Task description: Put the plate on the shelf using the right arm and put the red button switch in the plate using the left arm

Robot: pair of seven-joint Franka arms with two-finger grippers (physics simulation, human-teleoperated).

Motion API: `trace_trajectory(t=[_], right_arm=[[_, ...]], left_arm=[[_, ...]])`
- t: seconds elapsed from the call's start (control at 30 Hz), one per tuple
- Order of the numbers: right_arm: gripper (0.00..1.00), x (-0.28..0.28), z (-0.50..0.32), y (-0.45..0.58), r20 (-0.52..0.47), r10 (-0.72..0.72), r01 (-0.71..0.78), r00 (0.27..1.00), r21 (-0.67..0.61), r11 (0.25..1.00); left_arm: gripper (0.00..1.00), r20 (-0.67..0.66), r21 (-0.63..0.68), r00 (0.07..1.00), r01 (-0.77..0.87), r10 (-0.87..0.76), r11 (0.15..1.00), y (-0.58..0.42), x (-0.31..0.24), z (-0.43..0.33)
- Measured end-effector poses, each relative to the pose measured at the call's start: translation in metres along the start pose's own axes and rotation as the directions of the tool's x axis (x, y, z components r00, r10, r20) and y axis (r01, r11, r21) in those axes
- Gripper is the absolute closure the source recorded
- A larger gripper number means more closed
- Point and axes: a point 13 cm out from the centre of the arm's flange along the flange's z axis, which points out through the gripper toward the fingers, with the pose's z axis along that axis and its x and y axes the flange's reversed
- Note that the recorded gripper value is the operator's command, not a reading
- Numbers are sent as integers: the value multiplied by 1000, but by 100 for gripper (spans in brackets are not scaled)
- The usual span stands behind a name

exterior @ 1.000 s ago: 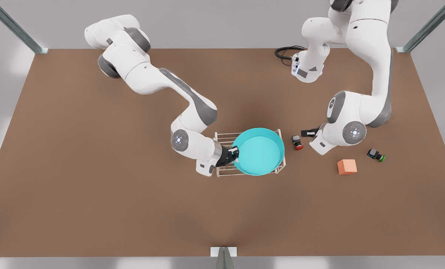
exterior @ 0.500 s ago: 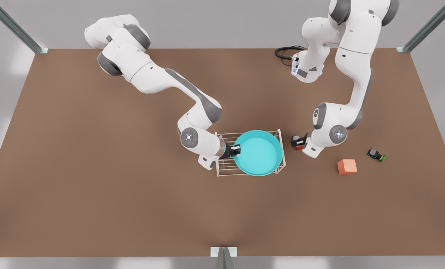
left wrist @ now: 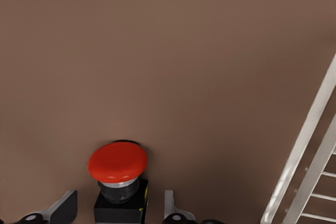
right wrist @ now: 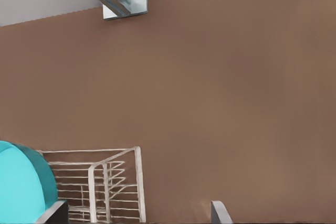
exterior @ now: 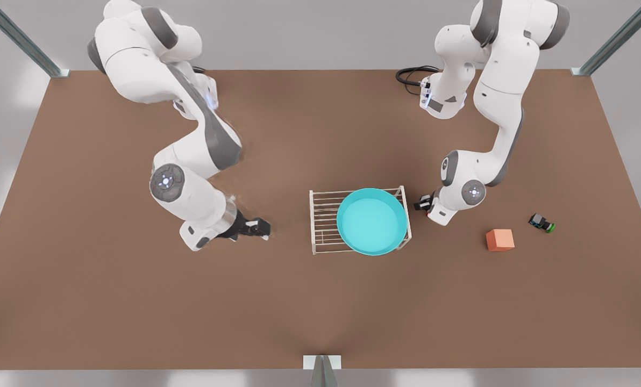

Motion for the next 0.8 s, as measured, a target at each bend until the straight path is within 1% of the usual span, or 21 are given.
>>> trace_trajectory(t=[0.03, 0.07, 0.13, 0.2, 0.33, 0.43, 0.5, 0.63, 0.8], right_arm=[[0, -11, -21, -59, -5, 38, -38, 999, 71, 997], [0, -11, -55, -109, 9, 69, -69, 998, 144, 987], [0, 19, -126, -177, 30, 104, -108, 994, 256, 961], [0, 60, -170, -195, 21, 87, -90, 996, 312, 946], [0, 87, -169, -205, -86, 46, -13, 995, 355, 935], [0, 87, -165, -212, -136, 21, 29, 991, 357, 933], [0, 84, -164, -226, -158, 22, 37, 987, 361, 932], [0, 85, -165, -236, -188, -4, 73, 982, 360, 930], [0, 85, -171, -234, -200, -48, 118, 979, 353, 928]], left_arm=[[29, 3, 1, 1000, 1, -1, 1000, 0, -1, 0], [34, 6, 3, 1000, 2, -2, 1000, -1, -2, 0], [41, 10, 5, 1000, 3, -3, 1000, -1, -3, -1], [46, 15, 7, 1000, 4, -4, 1000, -2, -4, -1], [54, 26, 11, 1000, 6, -7, 1000, -3, -7, -6], [55, 37, 15, 999, 9, -9, 1000, -5, -10, -12], [55, 64, 29, 998, 9, -11, 1000, -11, -18, -32], [55, 113, 61, 993, 40, -47, 997, -8, -47, -104], [55, 150, 93, 988, 15, -28, 996, -54, -53, -216]])
